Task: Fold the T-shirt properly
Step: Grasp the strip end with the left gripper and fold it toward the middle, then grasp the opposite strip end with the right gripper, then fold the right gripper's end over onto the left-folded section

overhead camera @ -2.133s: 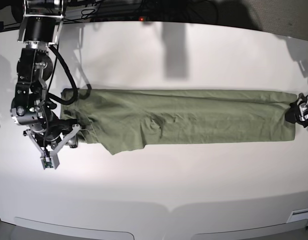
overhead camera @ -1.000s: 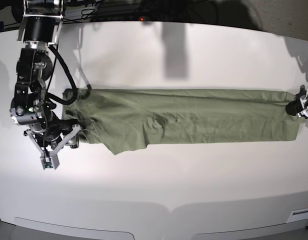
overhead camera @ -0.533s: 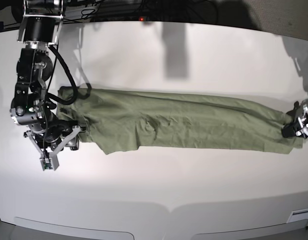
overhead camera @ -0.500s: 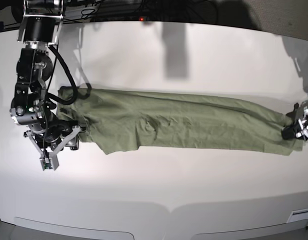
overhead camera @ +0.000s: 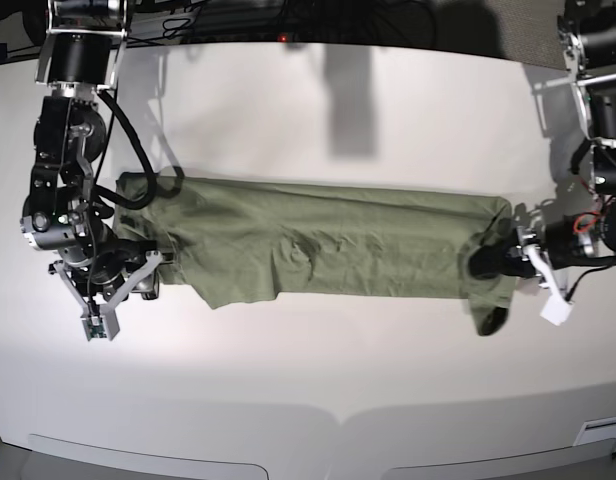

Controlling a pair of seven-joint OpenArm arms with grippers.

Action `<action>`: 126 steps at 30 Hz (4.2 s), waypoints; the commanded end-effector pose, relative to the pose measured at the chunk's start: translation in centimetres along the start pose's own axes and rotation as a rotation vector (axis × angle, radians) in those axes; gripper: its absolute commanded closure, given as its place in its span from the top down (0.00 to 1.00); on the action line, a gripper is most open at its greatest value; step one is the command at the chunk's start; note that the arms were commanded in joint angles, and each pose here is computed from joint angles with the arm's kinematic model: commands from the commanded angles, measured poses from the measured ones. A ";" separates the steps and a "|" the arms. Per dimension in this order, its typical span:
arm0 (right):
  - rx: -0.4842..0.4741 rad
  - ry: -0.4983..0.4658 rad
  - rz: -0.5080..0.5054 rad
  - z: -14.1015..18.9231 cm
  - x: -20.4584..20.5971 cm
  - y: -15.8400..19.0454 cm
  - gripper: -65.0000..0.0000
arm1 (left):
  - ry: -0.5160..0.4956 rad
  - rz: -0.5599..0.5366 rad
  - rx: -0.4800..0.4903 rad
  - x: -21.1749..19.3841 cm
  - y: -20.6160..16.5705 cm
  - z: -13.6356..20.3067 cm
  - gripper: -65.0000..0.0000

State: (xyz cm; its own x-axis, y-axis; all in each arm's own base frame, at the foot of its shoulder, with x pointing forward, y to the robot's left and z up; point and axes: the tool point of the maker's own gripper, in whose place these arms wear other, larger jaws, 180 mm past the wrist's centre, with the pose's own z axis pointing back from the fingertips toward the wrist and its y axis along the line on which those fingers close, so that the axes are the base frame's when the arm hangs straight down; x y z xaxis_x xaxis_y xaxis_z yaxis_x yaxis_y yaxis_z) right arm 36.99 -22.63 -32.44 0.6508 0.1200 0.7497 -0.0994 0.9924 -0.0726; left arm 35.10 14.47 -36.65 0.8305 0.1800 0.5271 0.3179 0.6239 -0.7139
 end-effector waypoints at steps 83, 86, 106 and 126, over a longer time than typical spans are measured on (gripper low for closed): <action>0.402 0.190 -0.358 -2.2 -9.3 2.3 0.69 | -0.027 -0.140 0.179 -1.5 0.4 -6.2 0.48; 0.424 0.179 -0.362 -2.2 -8.9 2.8 0.68 | -0.027 -0.140 0.179 -1.6 0.4 -6.2 0.48; 0.803 -0.065 -0.362 -2.1 6.0 14.6 0.00 | -0.062 -0.141 0.171 -1.0 0.2 -6.4 0.48; 1.053 0.007 -0.168 0.6 6.7 29.7 0.00 | -0.165 -0.287 0.250 12.7 1.5 6.7 0.48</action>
State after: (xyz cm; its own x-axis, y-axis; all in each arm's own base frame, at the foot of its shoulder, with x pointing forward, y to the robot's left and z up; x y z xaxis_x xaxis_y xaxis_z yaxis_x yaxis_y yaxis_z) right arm 36.85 7.07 -31.64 0.7626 0.0226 0.6465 -0.5670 0.5042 0.6513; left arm 41.88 22.73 -30.46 0.6908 0.0661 0.7200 0.3564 0.8353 -0.4187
